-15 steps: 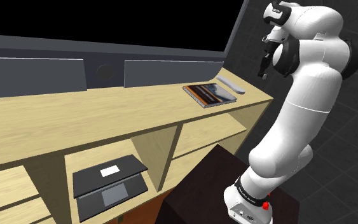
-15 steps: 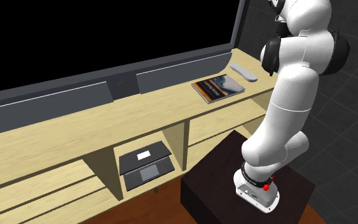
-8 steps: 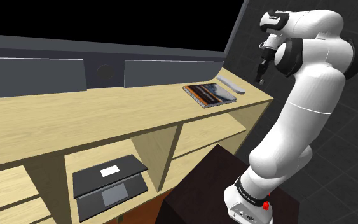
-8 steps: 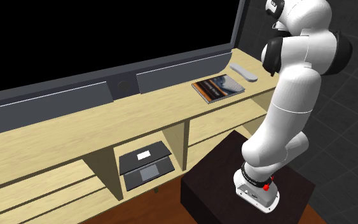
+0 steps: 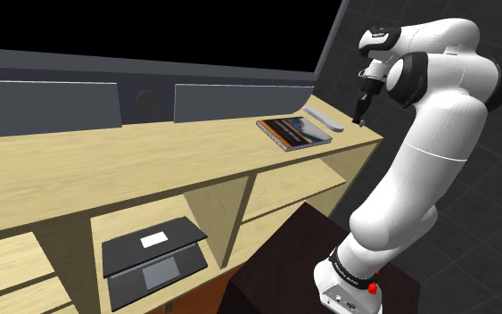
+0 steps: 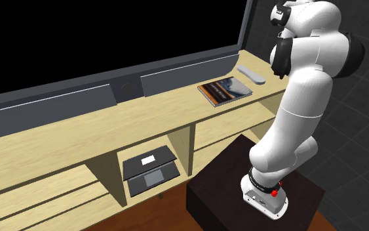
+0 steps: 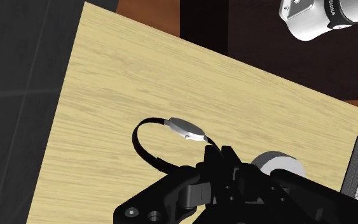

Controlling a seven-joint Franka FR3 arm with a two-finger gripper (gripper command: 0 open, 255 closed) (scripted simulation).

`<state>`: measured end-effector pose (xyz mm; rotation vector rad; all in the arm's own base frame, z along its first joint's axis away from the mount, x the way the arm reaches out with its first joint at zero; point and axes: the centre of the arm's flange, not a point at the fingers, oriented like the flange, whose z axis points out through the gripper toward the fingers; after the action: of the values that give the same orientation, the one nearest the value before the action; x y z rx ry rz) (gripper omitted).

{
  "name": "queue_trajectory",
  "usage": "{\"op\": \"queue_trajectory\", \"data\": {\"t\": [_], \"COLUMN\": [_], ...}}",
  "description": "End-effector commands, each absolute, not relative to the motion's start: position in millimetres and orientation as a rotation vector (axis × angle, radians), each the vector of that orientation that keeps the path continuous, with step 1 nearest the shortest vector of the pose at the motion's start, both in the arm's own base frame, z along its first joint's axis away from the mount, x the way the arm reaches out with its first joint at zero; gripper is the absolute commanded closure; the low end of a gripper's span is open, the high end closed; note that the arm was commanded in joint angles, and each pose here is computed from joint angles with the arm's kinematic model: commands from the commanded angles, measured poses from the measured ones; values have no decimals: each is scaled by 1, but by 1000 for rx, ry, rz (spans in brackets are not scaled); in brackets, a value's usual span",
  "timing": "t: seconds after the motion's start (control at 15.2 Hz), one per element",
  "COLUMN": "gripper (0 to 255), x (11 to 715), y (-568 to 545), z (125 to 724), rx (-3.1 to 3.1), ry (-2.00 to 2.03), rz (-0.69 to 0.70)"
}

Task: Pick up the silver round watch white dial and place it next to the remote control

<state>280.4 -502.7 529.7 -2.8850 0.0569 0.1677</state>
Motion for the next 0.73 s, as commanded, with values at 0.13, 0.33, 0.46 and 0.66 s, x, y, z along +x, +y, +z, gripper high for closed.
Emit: {"op": "queue_trajectory", "data": {"t": [0.13,0.33,0.46,0.66], "gripper": [255,255,255,0], "x": [281,281,281,281], "y": [-502,-502,-502,-502], "z": [518,518,518,518], "rx": [-2885,-2885,-2885,-2885], "ry": [57,57,57,57], "rz": [167,167,167,167]}}
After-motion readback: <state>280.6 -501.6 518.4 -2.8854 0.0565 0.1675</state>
